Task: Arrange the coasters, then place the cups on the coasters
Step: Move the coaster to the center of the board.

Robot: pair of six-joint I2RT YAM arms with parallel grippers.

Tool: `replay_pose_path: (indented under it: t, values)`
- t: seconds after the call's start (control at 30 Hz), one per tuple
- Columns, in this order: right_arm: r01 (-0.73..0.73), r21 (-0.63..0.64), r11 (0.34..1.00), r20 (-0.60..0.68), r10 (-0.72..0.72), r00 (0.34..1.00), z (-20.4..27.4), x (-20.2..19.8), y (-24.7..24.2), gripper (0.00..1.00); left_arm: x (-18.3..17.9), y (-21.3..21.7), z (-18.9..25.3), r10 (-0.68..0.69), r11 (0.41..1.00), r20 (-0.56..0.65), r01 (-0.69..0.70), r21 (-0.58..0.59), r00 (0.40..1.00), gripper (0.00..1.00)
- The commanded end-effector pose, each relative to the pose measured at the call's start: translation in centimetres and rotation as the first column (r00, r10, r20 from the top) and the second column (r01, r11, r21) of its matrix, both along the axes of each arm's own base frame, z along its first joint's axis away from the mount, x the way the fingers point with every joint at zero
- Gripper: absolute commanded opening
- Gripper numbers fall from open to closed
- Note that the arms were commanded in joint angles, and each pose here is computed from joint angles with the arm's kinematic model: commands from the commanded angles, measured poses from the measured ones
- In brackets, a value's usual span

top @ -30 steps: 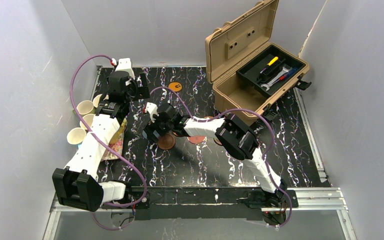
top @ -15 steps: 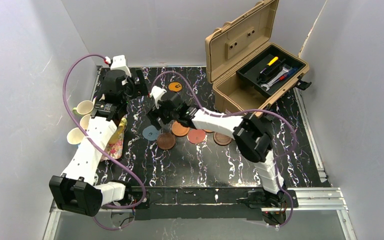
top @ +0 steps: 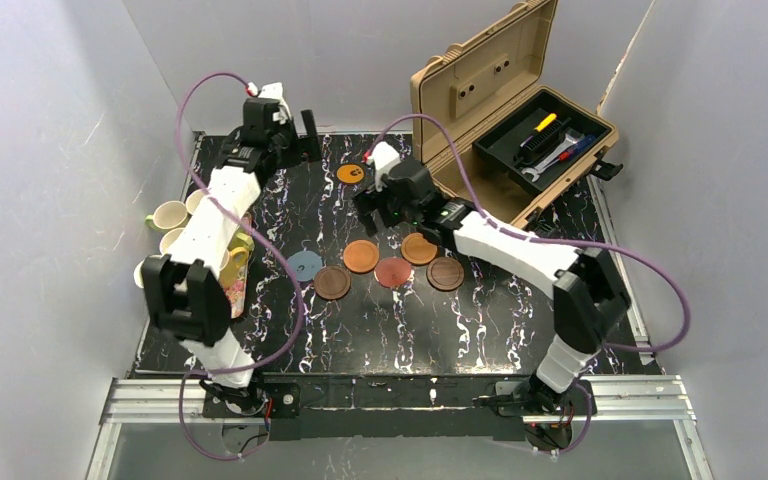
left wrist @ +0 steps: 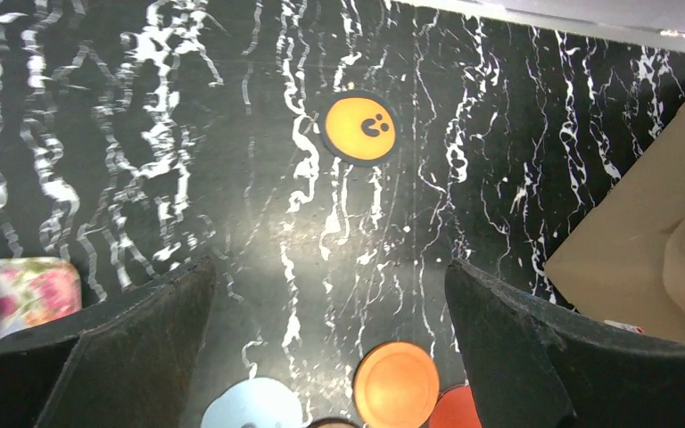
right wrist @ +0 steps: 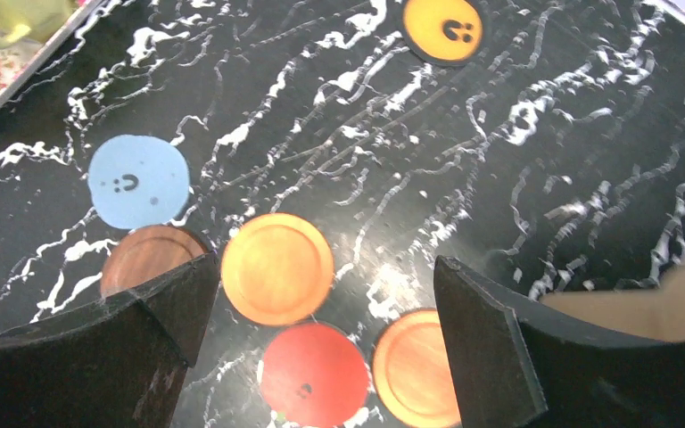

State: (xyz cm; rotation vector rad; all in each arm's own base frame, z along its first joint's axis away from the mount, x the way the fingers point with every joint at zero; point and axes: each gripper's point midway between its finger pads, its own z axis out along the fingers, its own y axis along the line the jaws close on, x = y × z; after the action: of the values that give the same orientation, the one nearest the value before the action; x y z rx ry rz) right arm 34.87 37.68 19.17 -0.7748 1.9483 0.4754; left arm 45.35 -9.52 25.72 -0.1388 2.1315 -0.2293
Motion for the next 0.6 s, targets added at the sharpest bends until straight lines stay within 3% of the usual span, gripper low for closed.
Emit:
replay_pose_path:
  t: [0.0, 0.3, 0.57]
  values:
    - [0.077, 0.061, 0.995, 0.063, -0.081, 0.995, 3.9, 0.2, -4.1, 0.99, 2.5, -2.6, -3.2, -0.087, 0.994, -0.112, 0.08, -0.069, 0.99, 0.98]
    - [0.169, 0.121, 0.978, 0.115, -0.183, 0.976, 5.3, -0.6, -10.3, 0.99, 10.6, -5.1, -8.3, -0.1, 0.992, -0.175, 0.084, -0.097, 0.979, 0.93]
    - [0.245, 0.142, 0.959, 0.202, -0.27, 0.941, 6.6, -0.4, -14.0, 0.99, 15.2, -5.8, -13.5, -0.04, 0.992, -0.203, 0.015, -0.123, 0.978, 0.94]
